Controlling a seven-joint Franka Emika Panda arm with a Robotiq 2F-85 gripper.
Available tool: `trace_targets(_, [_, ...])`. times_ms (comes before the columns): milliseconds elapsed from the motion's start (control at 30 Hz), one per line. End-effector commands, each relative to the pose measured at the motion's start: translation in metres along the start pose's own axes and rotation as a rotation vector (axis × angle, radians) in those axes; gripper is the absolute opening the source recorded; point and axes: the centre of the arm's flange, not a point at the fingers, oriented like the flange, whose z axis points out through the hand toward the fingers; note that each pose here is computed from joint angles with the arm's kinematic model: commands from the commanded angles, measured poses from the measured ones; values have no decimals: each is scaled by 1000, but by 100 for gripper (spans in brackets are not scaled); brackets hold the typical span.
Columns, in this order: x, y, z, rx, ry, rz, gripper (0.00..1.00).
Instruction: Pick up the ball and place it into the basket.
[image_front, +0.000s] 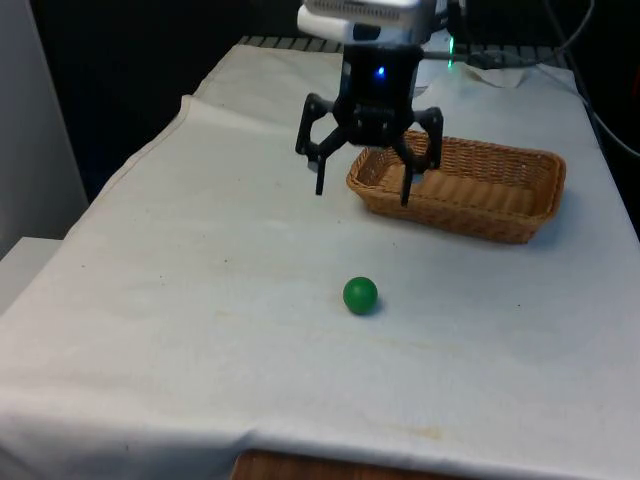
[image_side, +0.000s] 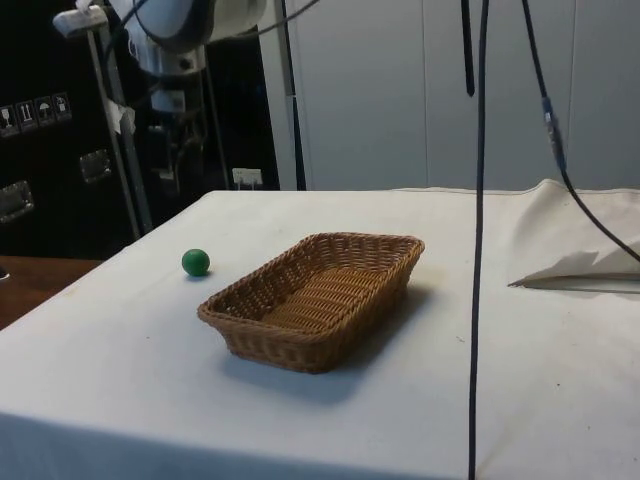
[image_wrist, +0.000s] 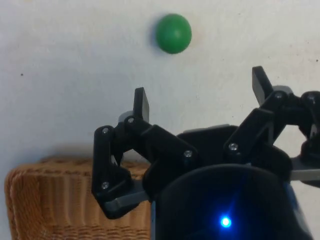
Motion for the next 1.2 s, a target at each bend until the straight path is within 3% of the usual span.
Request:
trace_targets(0, [1, 2, 6, 6, 2, -7, 100])
trace_targets(267, [2, 7, 39, 6, -2, -11, 100])
trace_targets(333, [1, 8, 34, -2, -5, -12, 100])
trace_targets(367, [4, 5, 46, 8, -2, -10, 100])
trace_targets(567, [9, -5, 72, 15, -10, 3, 100])
trace_targets(600, [8, -3, 69, 6, -11, 0, 100])
trace_targets(767, [10, -15, 91, 26, -22, 15, 100])
trace_targets(900, [9, -18, 96, 21, -29, 16, 100])
trace_targets(1167, [1, -27, 122, 39, -62, 27, 100])
